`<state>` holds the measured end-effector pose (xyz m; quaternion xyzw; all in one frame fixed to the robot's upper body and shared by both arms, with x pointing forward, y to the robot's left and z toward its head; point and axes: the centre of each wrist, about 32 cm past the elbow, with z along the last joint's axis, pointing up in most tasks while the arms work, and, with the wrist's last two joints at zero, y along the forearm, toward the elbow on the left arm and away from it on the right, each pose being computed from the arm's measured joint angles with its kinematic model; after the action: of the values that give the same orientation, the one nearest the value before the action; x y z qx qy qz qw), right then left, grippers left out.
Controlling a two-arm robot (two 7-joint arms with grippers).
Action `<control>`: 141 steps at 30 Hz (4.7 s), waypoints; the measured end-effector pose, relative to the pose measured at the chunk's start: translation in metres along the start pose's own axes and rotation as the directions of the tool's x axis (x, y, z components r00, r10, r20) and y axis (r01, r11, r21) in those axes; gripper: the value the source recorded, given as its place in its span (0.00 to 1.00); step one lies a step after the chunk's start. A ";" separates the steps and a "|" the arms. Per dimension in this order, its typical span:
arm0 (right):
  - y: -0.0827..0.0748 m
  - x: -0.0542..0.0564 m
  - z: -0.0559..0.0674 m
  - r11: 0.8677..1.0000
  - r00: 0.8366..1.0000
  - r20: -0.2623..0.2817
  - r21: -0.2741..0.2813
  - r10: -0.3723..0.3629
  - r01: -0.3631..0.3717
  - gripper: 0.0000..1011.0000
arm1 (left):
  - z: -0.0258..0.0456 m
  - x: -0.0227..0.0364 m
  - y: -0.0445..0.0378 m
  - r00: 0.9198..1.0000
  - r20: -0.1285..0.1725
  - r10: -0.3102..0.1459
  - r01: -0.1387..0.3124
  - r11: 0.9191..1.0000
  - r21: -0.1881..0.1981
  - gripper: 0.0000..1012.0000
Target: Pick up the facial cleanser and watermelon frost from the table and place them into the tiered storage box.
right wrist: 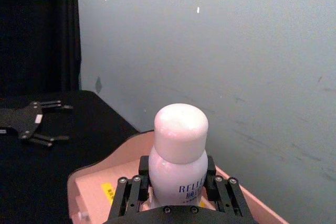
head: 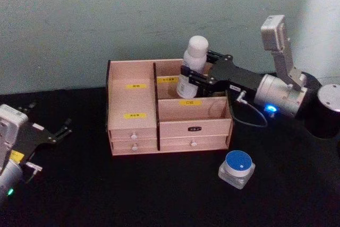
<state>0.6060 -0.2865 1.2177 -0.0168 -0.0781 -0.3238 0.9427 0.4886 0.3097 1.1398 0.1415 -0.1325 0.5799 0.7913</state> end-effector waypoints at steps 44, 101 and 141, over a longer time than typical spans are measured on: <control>0.047 0.020 -0.027 0.996 0.998 -0.056 -0.092 -0.008 0.003 0.59 | 0.0000 0.0000 0.0000 1.000 0.000 0.000 0.000 1.000 0.000 0.99; 0.050 0.020 -0.034 0.990 0.997 -0.077 -0.140 -0.012 0.001 0.99 | 0.0000 0.0000 0.0000 1.000 0.000 0.000 0.000 1.000 0.000 0.99; -0.042 -0.018 -0.007 0.999 1.000 -0.007 -0.049 -0.005 0.005 0.99 | 0.0000 0.0000 0.0000 1.000 0.000 0.000 0.000 1.000 0.000 0.99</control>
<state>0.5671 -0.3097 1.2070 -0.0384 -0.0668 -0.3281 0.9415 0.4886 0.3097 1.1398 0.1415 -0.1325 0.5800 0.7913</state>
